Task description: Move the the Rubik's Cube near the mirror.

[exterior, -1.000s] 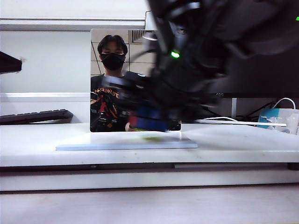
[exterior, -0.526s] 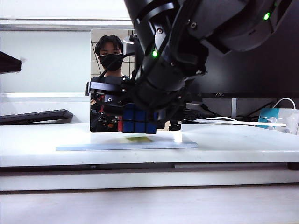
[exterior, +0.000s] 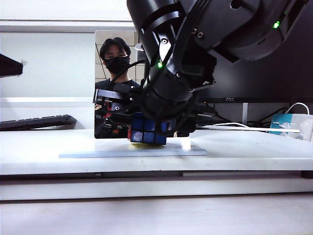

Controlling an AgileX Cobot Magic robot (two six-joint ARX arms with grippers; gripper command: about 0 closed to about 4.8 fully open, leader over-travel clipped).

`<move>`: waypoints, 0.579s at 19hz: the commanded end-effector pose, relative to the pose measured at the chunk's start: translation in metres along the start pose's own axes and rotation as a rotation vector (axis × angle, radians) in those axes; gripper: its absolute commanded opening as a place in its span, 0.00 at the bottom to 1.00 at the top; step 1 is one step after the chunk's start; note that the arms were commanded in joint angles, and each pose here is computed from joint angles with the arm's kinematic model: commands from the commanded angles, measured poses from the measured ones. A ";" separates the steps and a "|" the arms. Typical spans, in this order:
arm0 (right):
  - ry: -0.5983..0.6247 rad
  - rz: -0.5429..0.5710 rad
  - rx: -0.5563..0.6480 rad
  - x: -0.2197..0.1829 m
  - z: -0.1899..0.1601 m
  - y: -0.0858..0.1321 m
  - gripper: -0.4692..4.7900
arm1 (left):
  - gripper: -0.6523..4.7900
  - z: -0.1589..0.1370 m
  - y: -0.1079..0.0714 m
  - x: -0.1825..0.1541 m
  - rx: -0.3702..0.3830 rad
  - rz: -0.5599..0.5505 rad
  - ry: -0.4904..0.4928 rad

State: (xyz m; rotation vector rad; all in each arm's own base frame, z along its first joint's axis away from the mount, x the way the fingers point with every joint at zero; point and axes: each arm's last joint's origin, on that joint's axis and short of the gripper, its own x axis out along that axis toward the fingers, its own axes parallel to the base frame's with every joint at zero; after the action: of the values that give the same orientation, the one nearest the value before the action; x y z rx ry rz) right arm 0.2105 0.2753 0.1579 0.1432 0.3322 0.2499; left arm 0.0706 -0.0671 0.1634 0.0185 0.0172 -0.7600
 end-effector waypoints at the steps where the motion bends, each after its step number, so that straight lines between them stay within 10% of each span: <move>1: -0.026 0.006 0.031 -0.001 0.005 0.003 0.58 | 0.16 0.001 0.000 0.000 0.004 -0.005 -0.007; 3: -0.030 0.002 0.056 -0.001 0.005 0.003 0.82 | 0.16 0.001 0.000 0.000 0.004 -0.005 -0.007; 11: -0.188 -0.063 0.037 -0.028 0.034 0.015 0.90 | 0.16 0.001 0.003 0.000 0.004 0.024 -0.007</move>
State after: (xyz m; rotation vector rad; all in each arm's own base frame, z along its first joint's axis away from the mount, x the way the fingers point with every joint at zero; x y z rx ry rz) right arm 0.1942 0.2799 0.1906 0.2115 0.1970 0.1992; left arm 0.0716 -0.0660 0.1634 0.0183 0.0174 -0.7440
